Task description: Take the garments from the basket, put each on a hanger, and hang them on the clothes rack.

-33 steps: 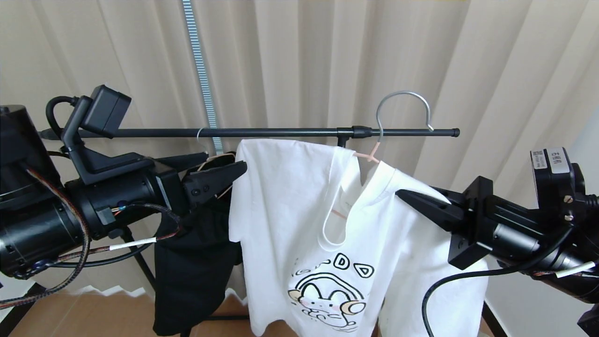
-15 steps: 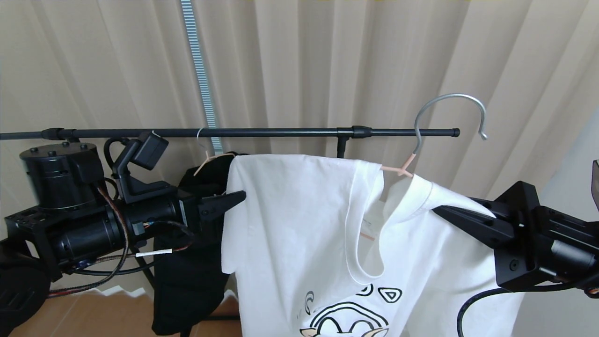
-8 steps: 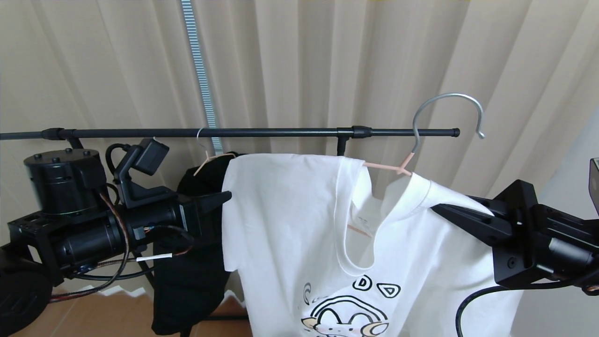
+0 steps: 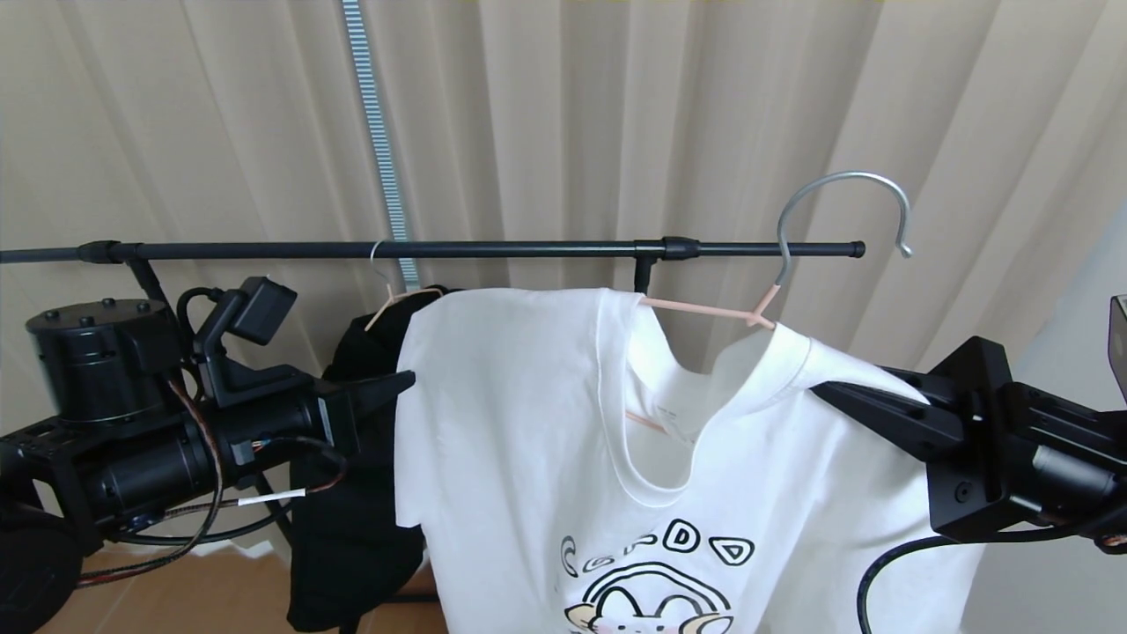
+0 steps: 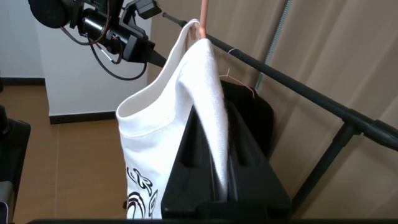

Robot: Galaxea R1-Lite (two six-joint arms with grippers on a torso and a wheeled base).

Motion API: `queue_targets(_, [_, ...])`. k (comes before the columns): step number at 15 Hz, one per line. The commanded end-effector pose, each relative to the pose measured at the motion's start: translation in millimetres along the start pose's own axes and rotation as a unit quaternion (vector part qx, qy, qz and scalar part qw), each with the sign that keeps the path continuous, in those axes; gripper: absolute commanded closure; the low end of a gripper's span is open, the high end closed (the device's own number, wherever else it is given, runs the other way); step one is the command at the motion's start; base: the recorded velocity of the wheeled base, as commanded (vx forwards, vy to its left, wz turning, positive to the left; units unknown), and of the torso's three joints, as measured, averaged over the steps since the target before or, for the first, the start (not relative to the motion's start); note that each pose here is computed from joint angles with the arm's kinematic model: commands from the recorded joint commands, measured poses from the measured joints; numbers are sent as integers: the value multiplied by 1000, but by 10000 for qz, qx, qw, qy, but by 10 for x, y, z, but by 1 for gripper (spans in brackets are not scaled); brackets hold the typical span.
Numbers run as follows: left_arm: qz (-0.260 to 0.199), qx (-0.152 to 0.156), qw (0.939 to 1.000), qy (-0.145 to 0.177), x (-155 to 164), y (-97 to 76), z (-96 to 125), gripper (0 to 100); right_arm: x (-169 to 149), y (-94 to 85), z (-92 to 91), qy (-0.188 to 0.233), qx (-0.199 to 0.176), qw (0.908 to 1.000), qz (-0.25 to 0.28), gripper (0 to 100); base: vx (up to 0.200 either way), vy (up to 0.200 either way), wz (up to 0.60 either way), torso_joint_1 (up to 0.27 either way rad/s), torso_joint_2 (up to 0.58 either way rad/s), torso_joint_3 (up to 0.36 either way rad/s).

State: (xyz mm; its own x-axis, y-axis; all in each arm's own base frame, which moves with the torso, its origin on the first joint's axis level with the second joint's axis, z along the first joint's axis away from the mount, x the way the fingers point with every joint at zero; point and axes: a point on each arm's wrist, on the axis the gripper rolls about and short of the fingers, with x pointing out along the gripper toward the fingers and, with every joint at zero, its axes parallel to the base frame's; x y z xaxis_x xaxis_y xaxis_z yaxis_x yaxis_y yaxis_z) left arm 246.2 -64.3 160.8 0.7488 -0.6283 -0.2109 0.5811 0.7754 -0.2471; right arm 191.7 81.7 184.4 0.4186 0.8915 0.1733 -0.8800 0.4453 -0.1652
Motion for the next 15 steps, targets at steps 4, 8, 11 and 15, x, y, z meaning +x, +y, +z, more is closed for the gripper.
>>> queue_targets(4, [75, -38, 10000, 24, -20, 34, -20, 100, 1, 1, -1, 0, 5, 10000, 3, 100, 0, 0, 0, 0, 0, 0])
queue_targets(8, [59, -24, 10000, 21, -24, 24, -19, 0, 3, -1, -5, 6, 10, 10000, 3, 100, 0, 0, 0, 0, 0, 0])
queue_targets(11, [0, 14, 10000, -20, -62, -24, -10, 0, -2, 4, 0, 0, 28, 10000, 10, 100, 0, 0, 0, 0, 0, 0])
queue_targets(15, [-359, 210, 9985, -358, -274, -176, 90, 0, -1, 3, -11, 17, 90, 10000, 10, 100, 0, 0, 0, 0, 0, 0])
